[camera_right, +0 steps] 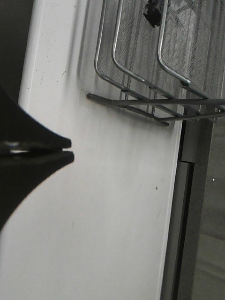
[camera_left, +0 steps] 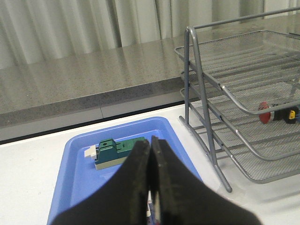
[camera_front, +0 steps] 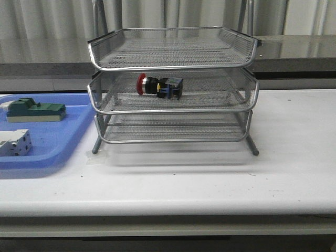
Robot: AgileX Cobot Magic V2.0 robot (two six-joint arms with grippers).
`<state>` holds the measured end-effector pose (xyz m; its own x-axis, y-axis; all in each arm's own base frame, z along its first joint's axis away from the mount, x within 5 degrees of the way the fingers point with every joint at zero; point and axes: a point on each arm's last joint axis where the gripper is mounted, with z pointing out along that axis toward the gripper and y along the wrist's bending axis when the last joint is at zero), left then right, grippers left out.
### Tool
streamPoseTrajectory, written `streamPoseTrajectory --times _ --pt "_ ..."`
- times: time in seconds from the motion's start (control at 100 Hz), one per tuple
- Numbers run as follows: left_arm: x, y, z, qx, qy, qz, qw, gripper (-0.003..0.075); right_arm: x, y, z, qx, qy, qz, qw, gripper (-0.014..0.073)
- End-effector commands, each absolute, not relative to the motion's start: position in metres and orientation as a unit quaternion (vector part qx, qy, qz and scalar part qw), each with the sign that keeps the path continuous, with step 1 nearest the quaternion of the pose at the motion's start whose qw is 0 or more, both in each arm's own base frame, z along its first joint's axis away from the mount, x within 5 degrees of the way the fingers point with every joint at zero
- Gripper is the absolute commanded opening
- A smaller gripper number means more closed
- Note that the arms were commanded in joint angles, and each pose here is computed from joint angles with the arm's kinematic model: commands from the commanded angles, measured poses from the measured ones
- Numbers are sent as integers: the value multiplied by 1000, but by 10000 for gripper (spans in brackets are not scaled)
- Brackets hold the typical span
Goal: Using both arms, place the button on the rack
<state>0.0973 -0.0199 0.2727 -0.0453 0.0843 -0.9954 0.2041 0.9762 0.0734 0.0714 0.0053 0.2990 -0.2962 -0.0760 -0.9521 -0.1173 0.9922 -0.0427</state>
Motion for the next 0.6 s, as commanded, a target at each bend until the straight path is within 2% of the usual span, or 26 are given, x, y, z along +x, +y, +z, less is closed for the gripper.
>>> streamPoseTrajectory --times 0.0,0.25,0.59 --pt "99 -16 287 75 698 -38 712 -20 66 6 301 -63 765 20 641 -57" --pt "99 -16 287 75 698 -38 712 -20 54 3 260 -32 726 12 687 -57" --pt "99 -16 287 75 698 -38 712 -20 49 1 219 -22 723 0 691 -57"
